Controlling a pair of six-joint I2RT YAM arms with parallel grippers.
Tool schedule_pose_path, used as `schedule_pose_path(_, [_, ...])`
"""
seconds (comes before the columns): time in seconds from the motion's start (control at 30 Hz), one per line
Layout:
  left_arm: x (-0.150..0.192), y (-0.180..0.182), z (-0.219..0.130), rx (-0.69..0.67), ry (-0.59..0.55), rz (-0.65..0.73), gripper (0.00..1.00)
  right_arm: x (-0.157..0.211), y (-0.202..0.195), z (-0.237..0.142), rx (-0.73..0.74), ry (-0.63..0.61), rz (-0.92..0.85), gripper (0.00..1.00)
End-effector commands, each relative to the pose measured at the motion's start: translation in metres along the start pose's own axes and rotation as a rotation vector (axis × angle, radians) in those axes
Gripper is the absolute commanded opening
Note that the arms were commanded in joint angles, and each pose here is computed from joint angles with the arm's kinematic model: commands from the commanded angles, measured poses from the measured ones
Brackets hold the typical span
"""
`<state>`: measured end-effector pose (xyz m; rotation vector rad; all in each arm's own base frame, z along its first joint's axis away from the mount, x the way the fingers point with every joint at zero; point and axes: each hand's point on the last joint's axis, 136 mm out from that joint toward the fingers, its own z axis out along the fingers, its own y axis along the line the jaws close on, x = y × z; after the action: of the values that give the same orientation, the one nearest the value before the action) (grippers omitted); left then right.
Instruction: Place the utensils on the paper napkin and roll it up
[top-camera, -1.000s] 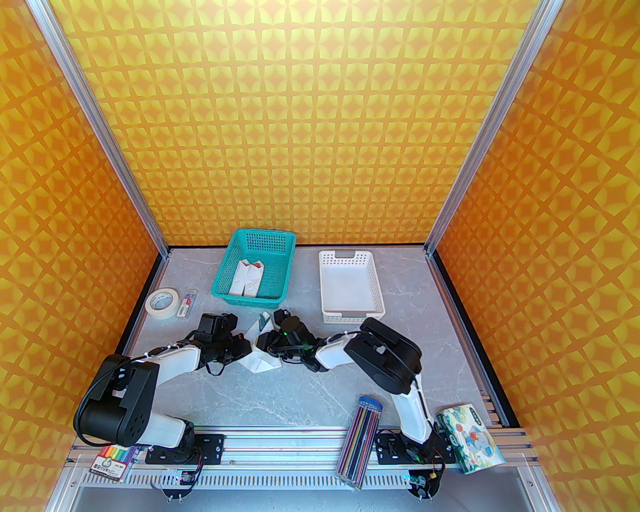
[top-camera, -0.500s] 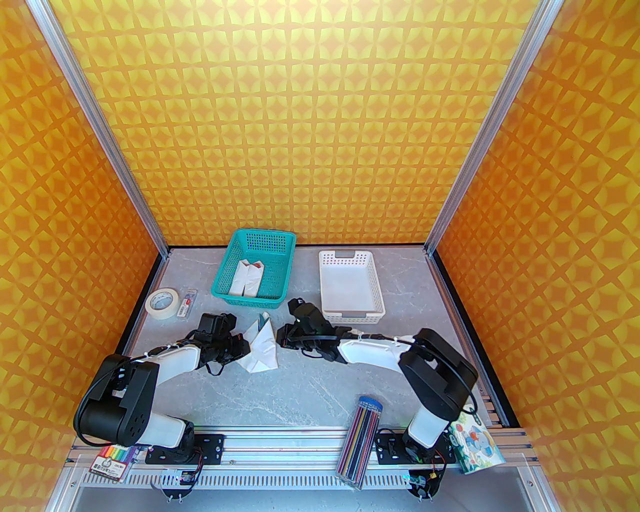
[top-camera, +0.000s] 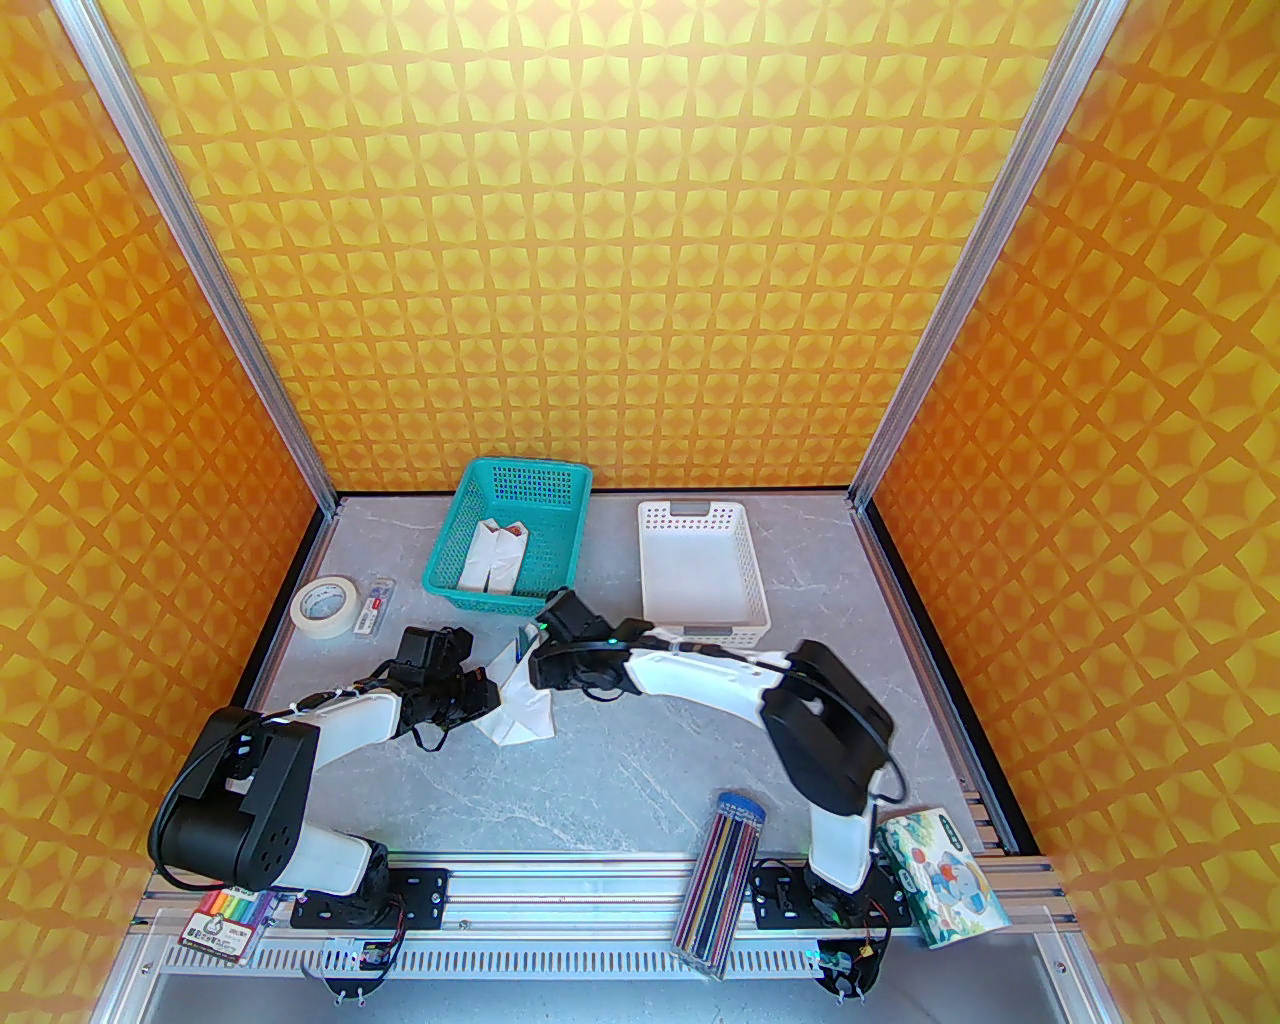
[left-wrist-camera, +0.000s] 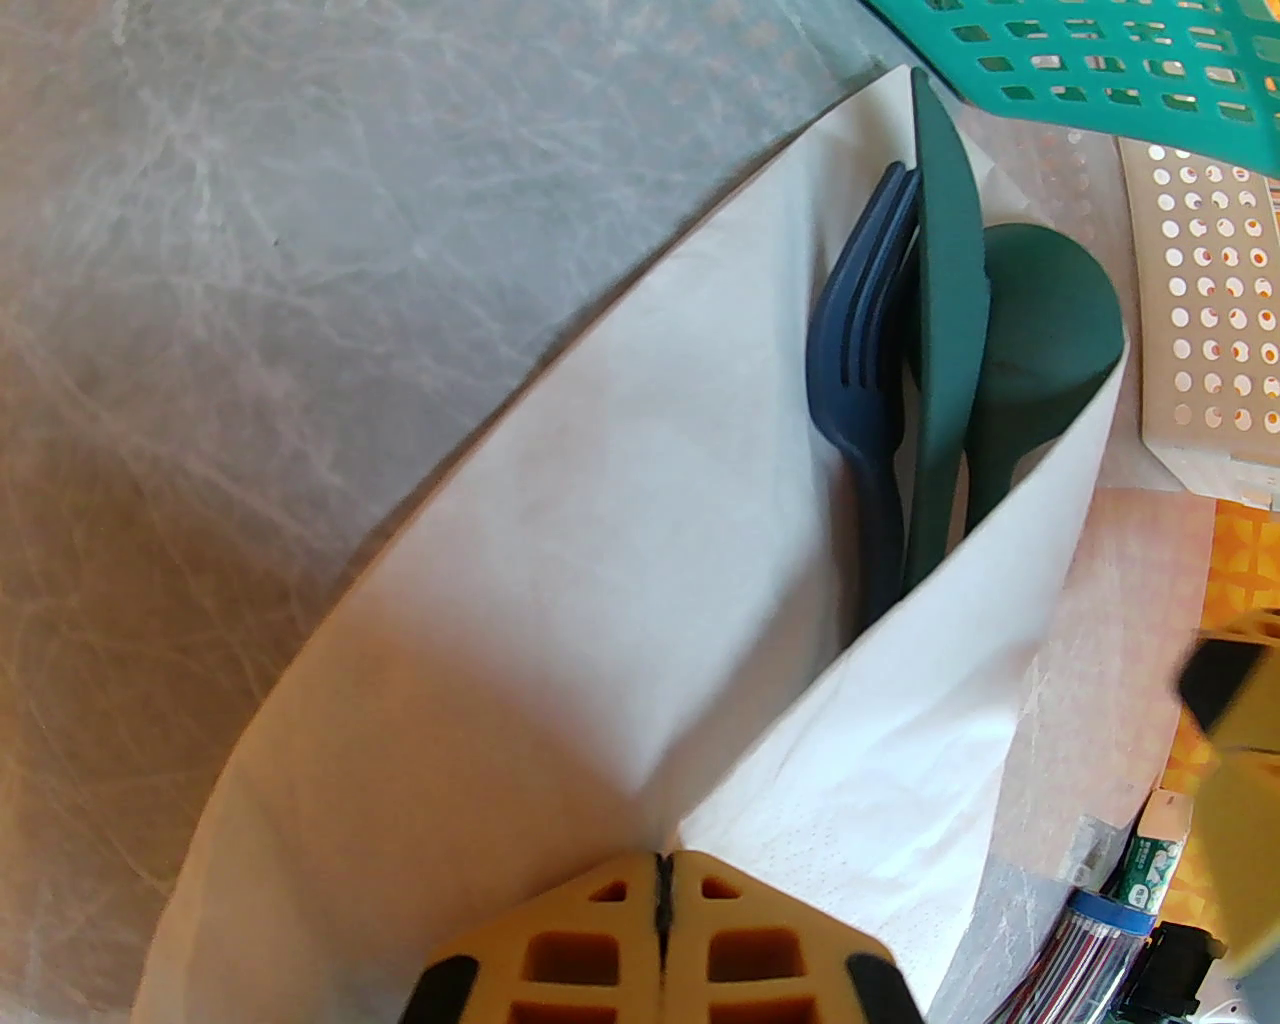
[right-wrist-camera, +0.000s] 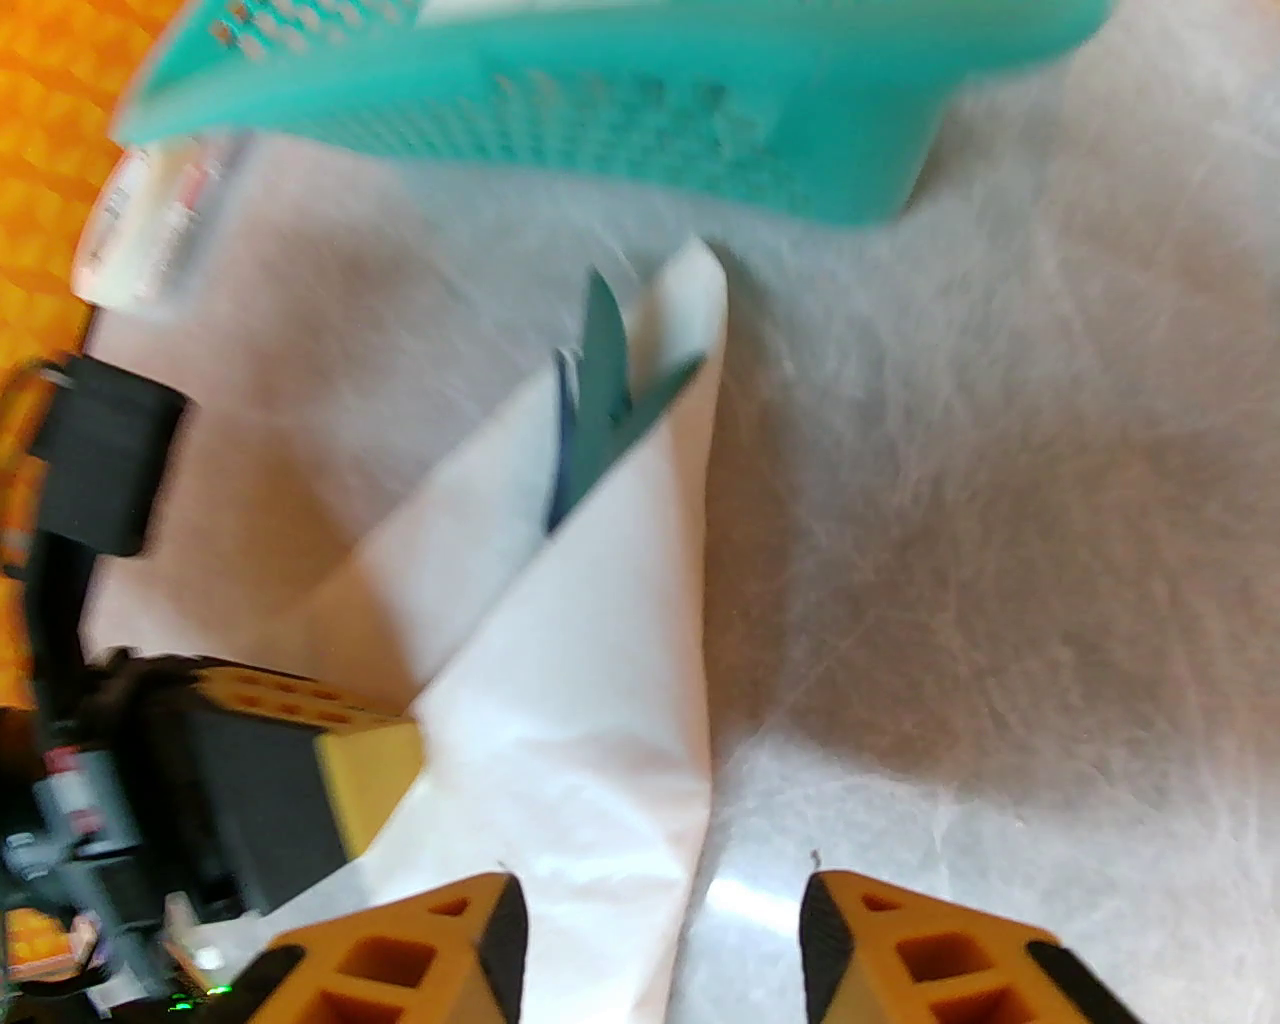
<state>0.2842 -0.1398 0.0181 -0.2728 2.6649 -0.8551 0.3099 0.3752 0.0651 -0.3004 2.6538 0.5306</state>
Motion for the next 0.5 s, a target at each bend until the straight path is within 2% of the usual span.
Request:
schedule_pose_path(0.0, [-0.001, 0.004, 0.001, -0.022, 0.005, 0.015, 0.02, -0.007, 0.002, 0.007, 0.017, -0.004, -0.020, 0.58])
schedule_pose_path(0.23, [0.000, 0.004, 0.002, -0.022, 0.006, 0.011, 0.00, 0.002, 0.006, 0.027, 0.062, 0.040, -0.042, 0.68])
schedule_pose_path(0.47, [-0.001, 0.004, 0.002, -0.020, 0.004, 0.010, 0.00, 0.000, 0.011, 0.046, 0.065, 0.057, -0.055, 0.69])
